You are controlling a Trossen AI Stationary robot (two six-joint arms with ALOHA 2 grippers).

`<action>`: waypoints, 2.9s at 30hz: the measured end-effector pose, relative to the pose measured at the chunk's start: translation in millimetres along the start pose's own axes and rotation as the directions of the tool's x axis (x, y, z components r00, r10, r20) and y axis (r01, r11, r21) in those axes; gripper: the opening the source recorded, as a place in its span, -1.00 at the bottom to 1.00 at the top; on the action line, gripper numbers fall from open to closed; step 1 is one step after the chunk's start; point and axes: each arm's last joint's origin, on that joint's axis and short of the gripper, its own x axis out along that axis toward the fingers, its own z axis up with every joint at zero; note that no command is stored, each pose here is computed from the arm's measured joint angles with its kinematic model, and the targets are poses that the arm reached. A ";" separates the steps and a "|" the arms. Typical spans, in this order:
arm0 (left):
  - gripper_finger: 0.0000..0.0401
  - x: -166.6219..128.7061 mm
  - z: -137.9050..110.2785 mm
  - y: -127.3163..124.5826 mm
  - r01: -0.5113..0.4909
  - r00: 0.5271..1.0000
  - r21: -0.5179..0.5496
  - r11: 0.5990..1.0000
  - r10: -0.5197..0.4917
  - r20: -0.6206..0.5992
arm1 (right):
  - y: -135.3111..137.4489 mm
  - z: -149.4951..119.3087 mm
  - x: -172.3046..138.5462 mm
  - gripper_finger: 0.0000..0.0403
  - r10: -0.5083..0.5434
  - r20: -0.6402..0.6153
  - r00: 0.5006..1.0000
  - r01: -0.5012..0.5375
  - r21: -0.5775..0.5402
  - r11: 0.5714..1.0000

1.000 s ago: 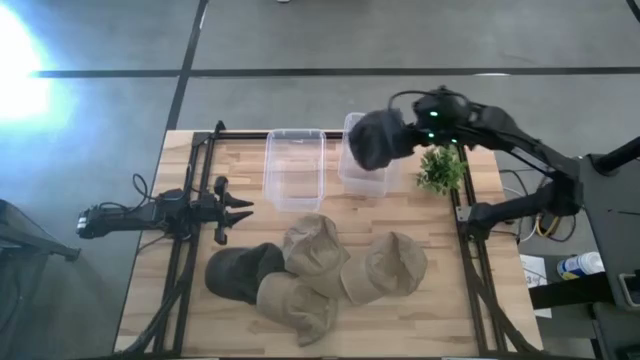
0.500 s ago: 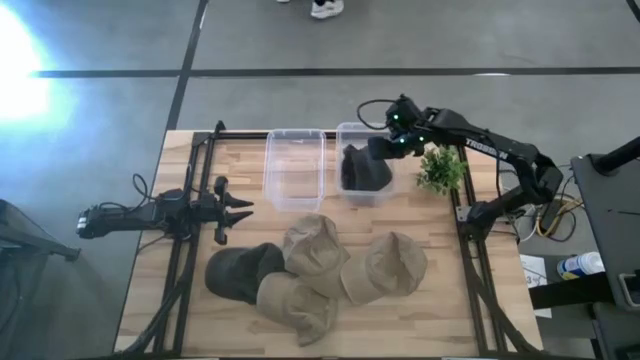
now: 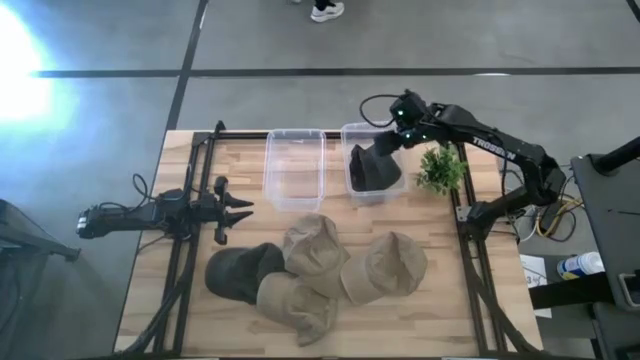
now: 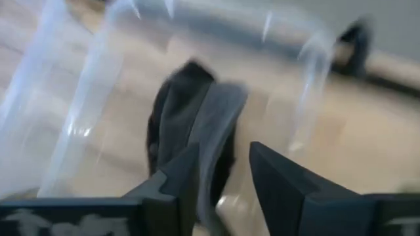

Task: Pick & Place hat
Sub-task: Put the right brown cap into the left transparent bin

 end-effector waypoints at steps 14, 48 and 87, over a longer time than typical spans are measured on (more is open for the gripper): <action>-0.49 0.0 0.0 0.0 0.000 1.000 0.000 1.000 0.000 0.000 | 55.2 -86.2 -74.2 -0.22 0.289 -0.353 0.890 -0.453 -0.606 0.654; -0.49 -8.9 41.1 5.5 0.257 0.904 -0.829 0.496 0.181 0.388 | 130.6 -179.0 -25.9 -0.30 0.054 -0.642 0.765 -0.360 -0.356 0.862; -0.90 127.4 64.0 -180.5 -0.191 0.796 -0.373 0.908 -0.079 -0.600 | 116.6 -227.6 50.2 -0.35 0.269 -0.649 0.711 -0.455 -0.134 0.880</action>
